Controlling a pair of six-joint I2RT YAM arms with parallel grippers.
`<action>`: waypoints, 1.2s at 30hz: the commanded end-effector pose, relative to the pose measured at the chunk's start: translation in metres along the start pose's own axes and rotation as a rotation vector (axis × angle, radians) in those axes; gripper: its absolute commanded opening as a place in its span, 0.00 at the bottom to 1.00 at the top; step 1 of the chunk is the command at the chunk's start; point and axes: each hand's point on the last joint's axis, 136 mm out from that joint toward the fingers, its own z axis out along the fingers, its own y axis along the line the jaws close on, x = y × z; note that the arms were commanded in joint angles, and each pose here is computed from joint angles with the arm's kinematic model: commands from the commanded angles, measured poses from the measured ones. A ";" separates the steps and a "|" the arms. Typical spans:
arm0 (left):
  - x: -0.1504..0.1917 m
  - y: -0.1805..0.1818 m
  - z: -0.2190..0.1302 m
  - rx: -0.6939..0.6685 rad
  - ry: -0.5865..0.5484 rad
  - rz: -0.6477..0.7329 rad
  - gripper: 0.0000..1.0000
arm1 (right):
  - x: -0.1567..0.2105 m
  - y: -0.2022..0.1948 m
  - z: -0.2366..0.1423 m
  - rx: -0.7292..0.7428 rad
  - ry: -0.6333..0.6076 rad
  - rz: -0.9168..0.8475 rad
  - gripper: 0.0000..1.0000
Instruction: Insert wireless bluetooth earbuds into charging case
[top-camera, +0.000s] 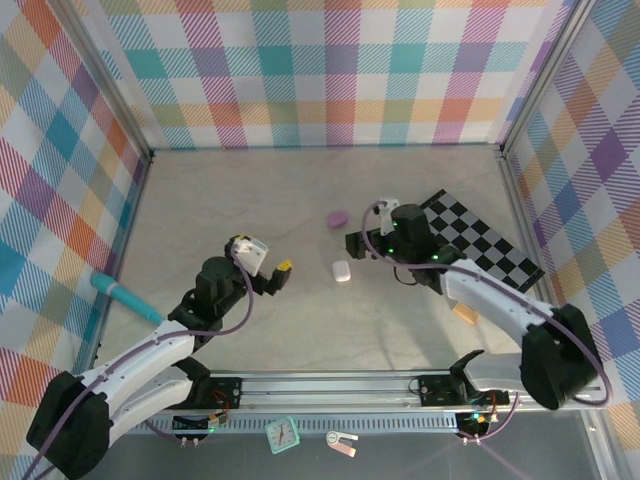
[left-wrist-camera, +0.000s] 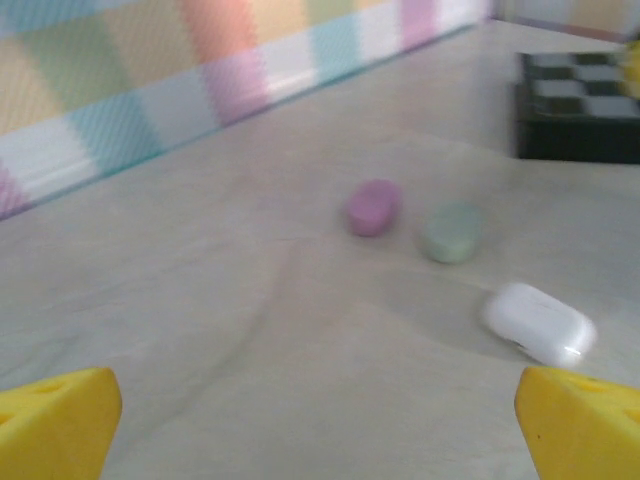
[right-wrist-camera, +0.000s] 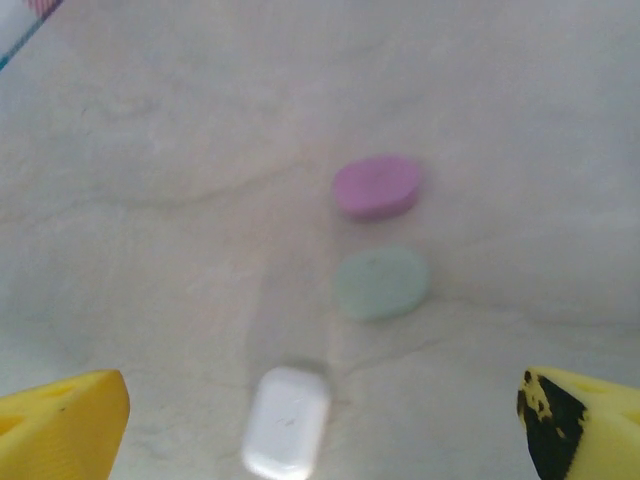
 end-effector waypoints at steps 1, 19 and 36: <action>0.004 0.047 -0.004 -0.183 -0.034 -0.068 1.00 | -0.021 -0.044 -0.020 0.167 -0.134 -0.143 0.99; 0.093 0.150 0.038 -0.385 0.031 -0.360 1.00 | 0.033 -0.185 -0.014 0.388 -0.271 -0.002 0.99; 0.110 0.157 0.060 -0.395 0.148 -0.374 1.00 | 0.047 -0.208 0.010 0.355 -0.246 0.048 0.99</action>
